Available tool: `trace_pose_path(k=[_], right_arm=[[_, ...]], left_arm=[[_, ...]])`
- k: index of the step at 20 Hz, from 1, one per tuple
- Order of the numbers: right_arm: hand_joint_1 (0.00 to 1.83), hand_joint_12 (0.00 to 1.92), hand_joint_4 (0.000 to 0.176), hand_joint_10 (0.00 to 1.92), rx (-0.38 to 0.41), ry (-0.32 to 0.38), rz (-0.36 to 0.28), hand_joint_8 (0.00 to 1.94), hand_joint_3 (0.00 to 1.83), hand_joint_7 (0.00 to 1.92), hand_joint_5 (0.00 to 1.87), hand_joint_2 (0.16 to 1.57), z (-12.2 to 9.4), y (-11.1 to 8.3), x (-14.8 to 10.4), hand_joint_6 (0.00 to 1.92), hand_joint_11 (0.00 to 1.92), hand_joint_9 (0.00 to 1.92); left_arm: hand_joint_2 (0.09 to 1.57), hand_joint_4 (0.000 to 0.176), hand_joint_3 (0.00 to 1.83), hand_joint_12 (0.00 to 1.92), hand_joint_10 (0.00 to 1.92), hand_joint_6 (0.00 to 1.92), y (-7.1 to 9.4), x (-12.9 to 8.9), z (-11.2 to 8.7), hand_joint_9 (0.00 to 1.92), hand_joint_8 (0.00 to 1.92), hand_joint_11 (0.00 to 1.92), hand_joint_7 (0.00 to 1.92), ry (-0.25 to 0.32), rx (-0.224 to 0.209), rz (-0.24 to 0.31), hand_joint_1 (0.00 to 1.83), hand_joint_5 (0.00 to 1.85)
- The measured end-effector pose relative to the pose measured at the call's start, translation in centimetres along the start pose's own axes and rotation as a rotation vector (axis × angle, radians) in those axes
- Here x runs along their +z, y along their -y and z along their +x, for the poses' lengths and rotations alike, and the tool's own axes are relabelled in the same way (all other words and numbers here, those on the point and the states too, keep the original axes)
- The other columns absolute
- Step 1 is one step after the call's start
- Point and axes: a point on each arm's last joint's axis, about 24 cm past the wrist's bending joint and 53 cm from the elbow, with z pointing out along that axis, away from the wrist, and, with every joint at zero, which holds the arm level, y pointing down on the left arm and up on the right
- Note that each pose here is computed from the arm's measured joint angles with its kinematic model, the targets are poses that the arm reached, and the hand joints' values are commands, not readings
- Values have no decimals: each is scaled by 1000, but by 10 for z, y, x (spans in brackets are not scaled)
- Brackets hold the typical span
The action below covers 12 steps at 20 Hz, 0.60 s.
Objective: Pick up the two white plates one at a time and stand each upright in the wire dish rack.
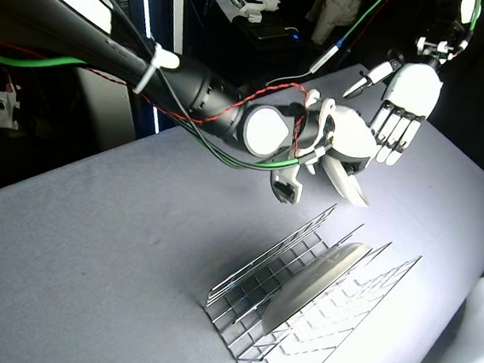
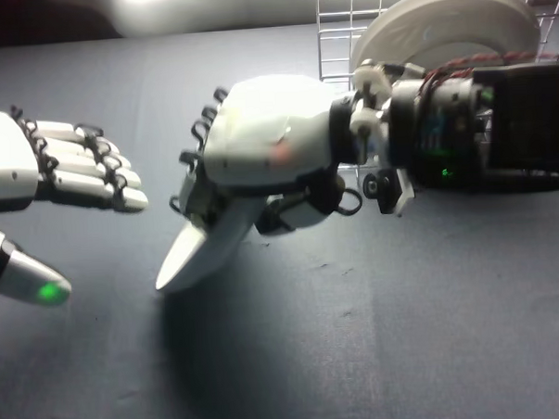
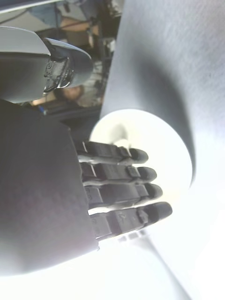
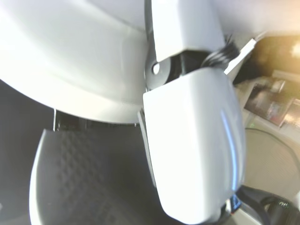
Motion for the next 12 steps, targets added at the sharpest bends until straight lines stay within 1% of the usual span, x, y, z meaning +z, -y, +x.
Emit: trace_pose_path(k=[1,2,4,5,6,7,10,11,12], right_arm=[[1495,1431,0,914,19,21,-2,803,0,1036,943,1074,-9,-3,-5,890,938,1008],[1497,1410,0,873,27,29,0,733,0,1078,987,1060,-13,-5,-8,815,952,1040],[1496,1410,0,886,43,40,7,741,2,1073,986,1060,-20,-8,-18,829,951,1026],[1495,1411,0,908,71,46,14,773,1,1051,969,1068,-21,-9,-22,872,946,1005],[1495,1426,0,911,89,54,16,773,2,1054,964,1069,-24,-12,-27,871,936,1007],[1495,1436,0,914,101,60,13,765,1,1056,964,1069,-26,-16,-31,865,931,1011],[1496,1405,0,891,168,105,4,776,0,1054,975,1066,-42,-26,-44,859,953,1014],[1496,1394,0,884,172,111,5,783,0,1049,977,1065,-45,-27,-47,868,958,1013],[1494,1419,0,908,196,125,2,794,1,1044,964,1070,-50,-31,-51,888,940,999]], left_arm=[[1129,0,0,382,2,2,-1,0,-2,165,2,0,187,5,-3,-4,0,214],[1127,0,0,389,3,0,-1,0,-1,170,0,0,186,0,5,-7,0,212],[1129,0,0,391,1,1,-2,0,-3,169,0,0,186,4,11,-12,0,213],[1127,0,0,390,0,0,-4,-1,-5,164,0,0,176,9,12,-20,0,203],[1130,0,1,392,0,1,-6,-2,-7,165,1,0,179,11,18,-26,0,205],[1129,0,0,350,0,1,-9,-3,-9,145,1,0,157,18,18,-34,0,180],[1127,0,0,357,1,0,-16,-6,-14,147,2,0,162,28,23,-57,0,185],[1124,0,0,297,1,1,-16,-6,-14,122,2,0,136,29,24,-57,0,159],[1119,0,0,376,3,4,-14,-6,-16,157,5,0,172,32,27,-54,0,190]])
